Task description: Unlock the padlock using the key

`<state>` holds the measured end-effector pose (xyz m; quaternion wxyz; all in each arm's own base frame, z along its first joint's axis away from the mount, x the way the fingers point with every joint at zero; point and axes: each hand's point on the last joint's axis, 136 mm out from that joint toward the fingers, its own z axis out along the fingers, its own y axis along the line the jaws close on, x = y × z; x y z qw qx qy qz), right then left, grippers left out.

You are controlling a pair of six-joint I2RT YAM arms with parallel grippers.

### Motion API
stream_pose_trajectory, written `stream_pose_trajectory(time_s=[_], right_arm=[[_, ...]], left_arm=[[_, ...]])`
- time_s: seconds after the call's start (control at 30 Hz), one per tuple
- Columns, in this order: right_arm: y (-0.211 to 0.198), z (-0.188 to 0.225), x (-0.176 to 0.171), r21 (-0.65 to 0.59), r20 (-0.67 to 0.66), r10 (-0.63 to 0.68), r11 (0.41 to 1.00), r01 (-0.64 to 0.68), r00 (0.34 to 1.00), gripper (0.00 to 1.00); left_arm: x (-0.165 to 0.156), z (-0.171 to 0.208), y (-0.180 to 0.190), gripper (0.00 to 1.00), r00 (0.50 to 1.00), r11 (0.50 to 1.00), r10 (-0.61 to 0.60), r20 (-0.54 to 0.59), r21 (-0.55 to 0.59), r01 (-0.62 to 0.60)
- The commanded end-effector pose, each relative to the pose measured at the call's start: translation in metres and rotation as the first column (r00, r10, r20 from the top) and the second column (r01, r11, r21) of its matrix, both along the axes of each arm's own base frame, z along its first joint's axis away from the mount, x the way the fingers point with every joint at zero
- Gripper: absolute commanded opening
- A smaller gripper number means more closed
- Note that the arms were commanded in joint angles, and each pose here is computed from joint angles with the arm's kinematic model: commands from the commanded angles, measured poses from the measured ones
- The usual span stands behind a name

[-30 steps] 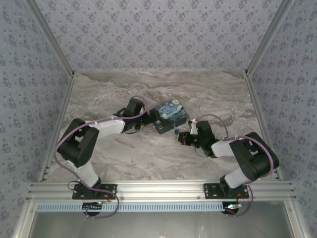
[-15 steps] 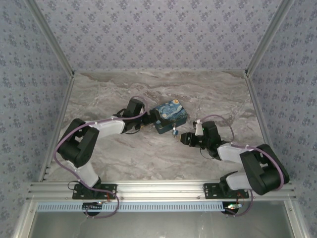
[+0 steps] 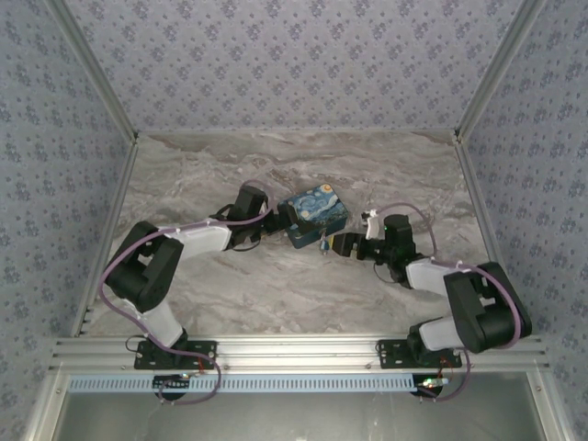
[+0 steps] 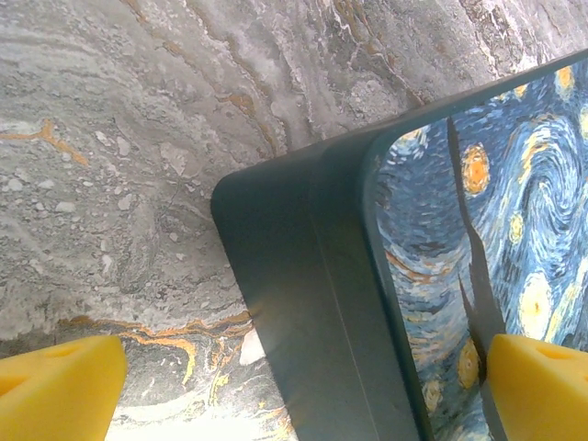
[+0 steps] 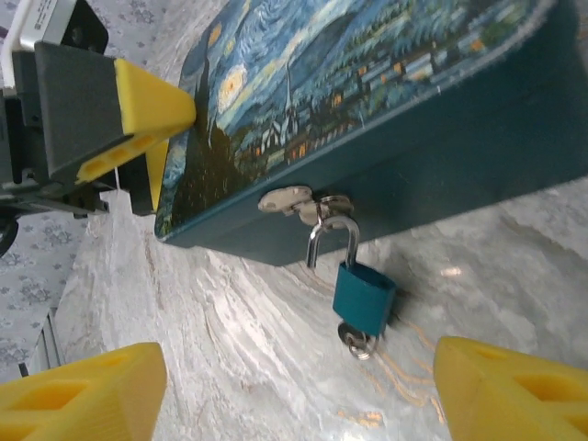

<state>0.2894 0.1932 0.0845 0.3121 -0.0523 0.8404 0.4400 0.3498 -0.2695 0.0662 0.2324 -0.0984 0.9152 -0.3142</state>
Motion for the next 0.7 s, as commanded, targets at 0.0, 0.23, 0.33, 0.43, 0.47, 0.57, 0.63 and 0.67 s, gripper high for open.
stream_pose_trajectory(time_s=[0.0,0.23,0.33,0.43,0.47,0.57,0.63,0.67], right_arm=[[0.014,0.015,0.014,0.033,0.064,0.054,0.998,-0.056,0.997,0.83],[0.031,-0.003,0.028,0.010,0.031,0.088,0.996,-0.089,0.996,0.86],[0.039,-0.011,0.030,0.008,0.015,0.106,0.994,-0.106,0.994,0.84],[0.048,-0.015,0.030,0.003,0.012,0.125,0.992,-0.125,0.992,0.83],[0.050,-0.016,0.029,0.000,0.013,0.132,0.991,-0.132,0.991,0.82],[0.056,-0.018,0.028,0.000,0.012,0.148,0.989,-0.148,0.989,0.80],[0.057,-0.021,0.029,-0.001,0.003,0.150,0.989,-0.150,0.989,0.79],[0.058,-0.022,0.029,0.000,0.001,0.153,0.988,-0.153,0.988,0.79]], left_arm=[[-0.023,-0.028,0.014,0.99,0.996,0.996,0.002,-0.086,0.086,0.006],[-0.024,-0.028,0.016,0.99,0.996,0.996,0.008,-0.085,0.086,-0.001],[-0.024,-0.028,0.016,0.99,0.996,0.996,0.010,-0.087,0.084,-0.002],[-0.024,-0.027,0.016,0.99,0.996,0.997,0.009,-0.085,0.083,-0.001],[-0.024,-0.027,0.016,0.99,0.996,0.997,0.007,-0.085,0.083,0.000],[-0.024,-0.027,0.016,0.99,0.996,0.997,0.007,-0.085,0.083,0.000],[-0.024,-0.027,0.016,0.99,0.996,0.997,0.009,-0.085,0.083,-0.002],[-0.024,-0.027,0.016,0.99,0.996,0.997,0.009,-0.084,0.083,-0.002]])
